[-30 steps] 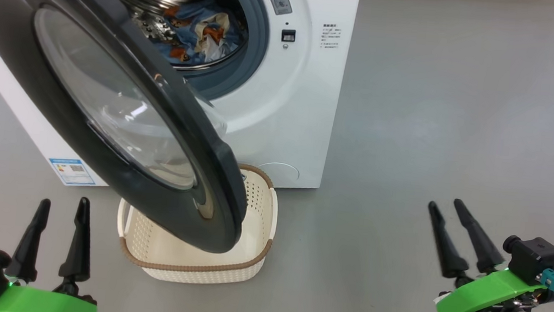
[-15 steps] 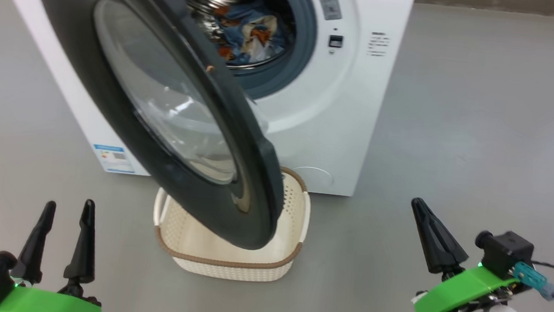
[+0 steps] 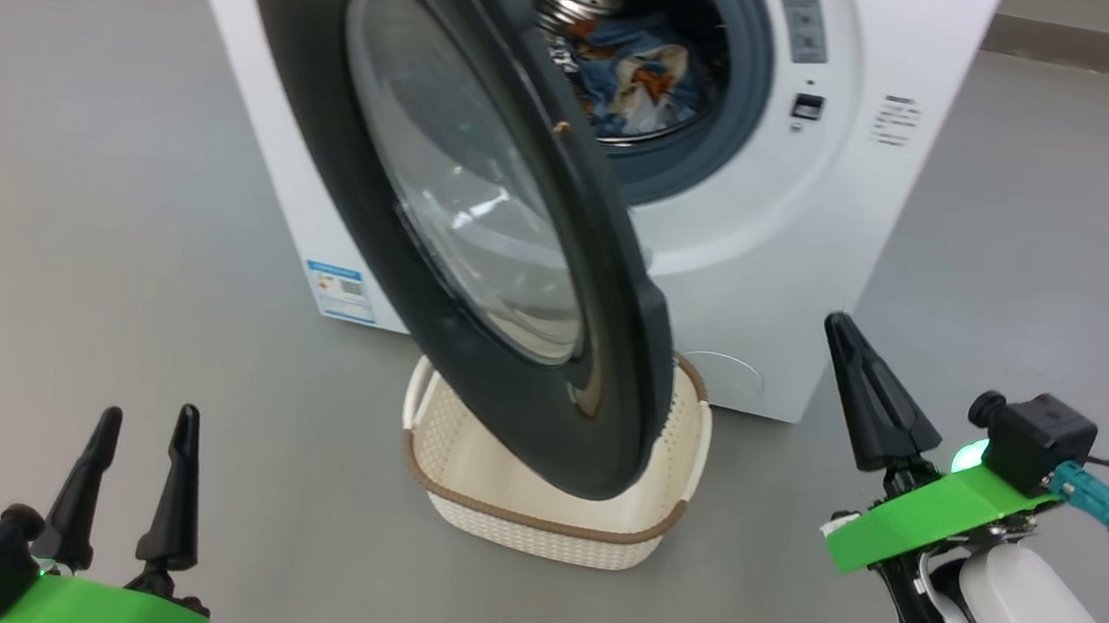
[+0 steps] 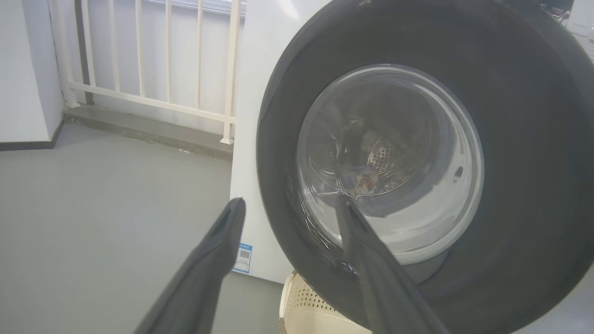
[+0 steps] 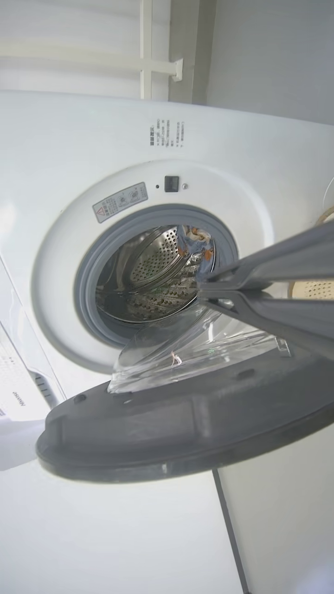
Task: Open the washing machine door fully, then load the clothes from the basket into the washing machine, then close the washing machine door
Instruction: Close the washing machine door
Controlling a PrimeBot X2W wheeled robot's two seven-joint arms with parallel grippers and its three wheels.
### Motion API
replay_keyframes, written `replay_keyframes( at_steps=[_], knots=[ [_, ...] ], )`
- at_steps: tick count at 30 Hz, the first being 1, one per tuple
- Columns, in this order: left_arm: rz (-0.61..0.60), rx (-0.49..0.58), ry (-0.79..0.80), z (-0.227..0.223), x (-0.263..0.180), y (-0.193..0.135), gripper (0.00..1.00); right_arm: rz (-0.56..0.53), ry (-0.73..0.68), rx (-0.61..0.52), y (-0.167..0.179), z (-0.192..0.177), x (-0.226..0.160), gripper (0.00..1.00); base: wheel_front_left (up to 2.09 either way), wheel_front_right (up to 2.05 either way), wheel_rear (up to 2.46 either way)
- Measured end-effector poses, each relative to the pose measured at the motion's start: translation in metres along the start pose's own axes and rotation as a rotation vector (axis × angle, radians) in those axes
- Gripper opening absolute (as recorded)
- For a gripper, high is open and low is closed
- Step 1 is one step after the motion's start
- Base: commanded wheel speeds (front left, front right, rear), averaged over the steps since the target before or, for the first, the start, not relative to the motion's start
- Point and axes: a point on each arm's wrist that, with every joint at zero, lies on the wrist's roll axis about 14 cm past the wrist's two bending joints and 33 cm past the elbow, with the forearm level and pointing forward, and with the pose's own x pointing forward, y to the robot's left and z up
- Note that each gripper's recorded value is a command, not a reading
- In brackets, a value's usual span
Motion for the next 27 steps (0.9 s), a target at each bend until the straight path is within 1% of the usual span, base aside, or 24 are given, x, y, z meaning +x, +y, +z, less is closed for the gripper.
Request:
replay_keyframes(
  at_steps=[3,7,11,15,17,21,23,27],
  knots=[
    [0.027,0.001,-0.008,0.003,-0.008,0.008,1.0,0.071,-0.068,0.025,0.023,0.021,0.014,0.0,0.0,0.0,0.0],
    [0.054,0.001,-0.009,0.004,-0.017,0.016,1.0,0.16,-0.152,0.026,0.051,0.048,0.024,0.0,0.0,0.0,0.0],
    [0.074,0.001,-0.014,0.006,-0.024,0.022,1.0,0.239,-0.227,0.028,0.077,0.073,0.026,0.0,0.0,0.0,0.0],
    [0.088,0.001,-0.025,0.009,-0.028,0.027,1.0,0.323,-0.274,0.043,0.106,0.087,0.023,0.0,0.0,0.0,0.0],
    [0.094,0.002,-0.028,0.01,-0.03,0.029,1.0,0.369,-0.273,0.052,0.122,0.086,0.021,0.0,0.0,0.0,0.0],
    [0.104,-0.002,-0.03,0.01,-0.032,0.03,1.0,0.451,-0.225,0.064,0.148,0.07,0.016,0.0,0.0,0.0,0.0],
    [0.106,-0.005,-0.03,0.01,-0.033,0.03,1.0,0.463,-0.211,0.064,0.151,0.066,0.016,0.0,0.0,0.0,0.0],
    [0.118,-0.014,-0.031,0.01,-0.035,0.032,1.0,0.513,-0.118,0.018,0.16,0.037,0.016,0.0,0.0,0.0,0.0]
  ],
)
